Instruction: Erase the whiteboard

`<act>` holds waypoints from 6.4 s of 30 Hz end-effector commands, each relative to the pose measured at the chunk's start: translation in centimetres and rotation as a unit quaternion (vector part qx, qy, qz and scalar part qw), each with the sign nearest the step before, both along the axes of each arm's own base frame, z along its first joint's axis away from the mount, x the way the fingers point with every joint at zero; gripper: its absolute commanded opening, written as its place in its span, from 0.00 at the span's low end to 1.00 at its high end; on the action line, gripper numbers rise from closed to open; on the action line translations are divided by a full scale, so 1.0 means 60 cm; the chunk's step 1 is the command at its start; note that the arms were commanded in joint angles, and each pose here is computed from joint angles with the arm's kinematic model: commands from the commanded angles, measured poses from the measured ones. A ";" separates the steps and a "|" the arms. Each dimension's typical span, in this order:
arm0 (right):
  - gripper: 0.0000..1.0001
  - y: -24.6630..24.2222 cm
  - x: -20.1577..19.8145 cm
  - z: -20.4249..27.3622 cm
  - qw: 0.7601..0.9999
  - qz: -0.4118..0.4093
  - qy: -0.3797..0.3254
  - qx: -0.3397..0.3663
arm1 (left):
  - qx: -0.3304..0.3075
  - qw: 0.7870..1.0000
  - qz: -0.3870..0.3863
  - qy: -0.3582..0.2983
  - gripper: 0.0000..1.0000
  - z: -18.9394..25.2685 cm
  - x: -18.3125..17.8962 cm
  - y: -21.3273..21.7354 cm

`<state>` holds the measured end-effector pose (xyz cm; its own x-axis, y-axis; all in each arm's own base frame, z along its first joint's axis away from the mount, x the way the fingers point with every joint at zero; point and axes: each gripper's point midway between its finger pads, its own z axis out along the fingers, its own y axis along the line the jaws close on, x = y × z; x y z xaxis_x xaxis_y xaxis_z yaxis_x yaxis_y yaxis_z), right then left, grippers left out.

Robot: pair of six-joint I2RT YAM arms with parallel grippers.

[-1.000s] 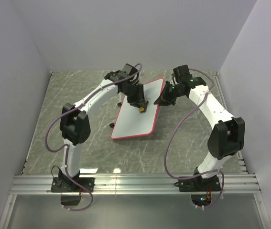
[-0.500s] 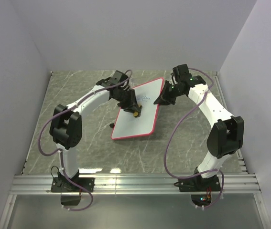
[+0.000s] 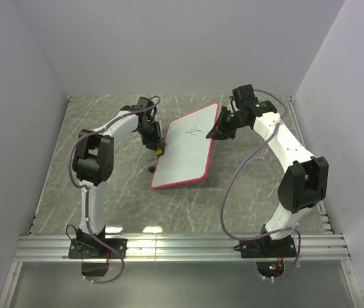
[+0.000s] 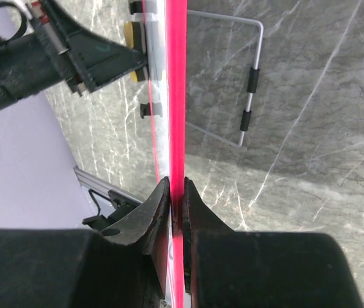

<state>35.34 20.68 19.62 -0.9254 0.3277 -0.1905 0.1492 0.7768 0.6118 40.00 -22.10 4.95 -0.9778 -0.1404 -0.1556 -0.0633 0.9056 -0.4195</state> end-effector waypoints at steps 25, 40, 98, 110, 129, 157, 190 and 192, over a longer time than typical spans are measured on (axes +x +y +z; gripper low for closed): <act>0.00 0.016 0.038 0.024 0.999 0.022 -0.041 -0.014 | -0.162 0.973 -0.162 0.033 0.00 0.253 -0.267 -0.222; 0.00 0.009 0.017 0.032 0.999 0.016 -0.046 -0.010 | -0.034 0.997 -0.073 0.011 0.00 0.075 -0.156 -0.118; 0.00 0.032 -0.021 0.000 0.997 0.056 -0.017 -0.054 | 0.094 0.985 -0.148 -0.002 0.00 -0.051 0.008 -0.101; 0.00 0.053 -0.020 -0.001 0.995 0.077 -0.014 -0.066 | -0.046 0.960 -0.251 -0.117 0.00 0.105 -0.002 -0.214; 0.00 0.065 -0.010 0.005 0.994 0.081 -0.014 -0.066 | -0.060 0.951 -0.267 -0.144 0.00 0.175 -0.050 -0.226; 0.00 0.090 -0.012 -0.001 0.993 0.092 -0.010 -0.066 | -0.081 0.908 -0.324 -0.253 0.00 0.270 -0.070 -0.273; 0.22 0.118 0.039 0.036 0.996 0.065 -0.053 -0.025 | 0.160 0.970 0.161 -0.084 0.00 0.108 -0.003 0.301; 0.39 0.115 0.039 0.041 0.996 0.066 -0.061 -0.028 | 0.168 0.972 0.155 -0.059 0.00 0.071 -0.023 0.305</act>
<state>36.77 26.55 20.81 -0.9455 0.2024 -0.2549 0.0239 0.8242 0.5658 39.15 -4.15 10.43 -0.8616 -0.3690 -0.3486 -0.3311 0.9290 -0.1652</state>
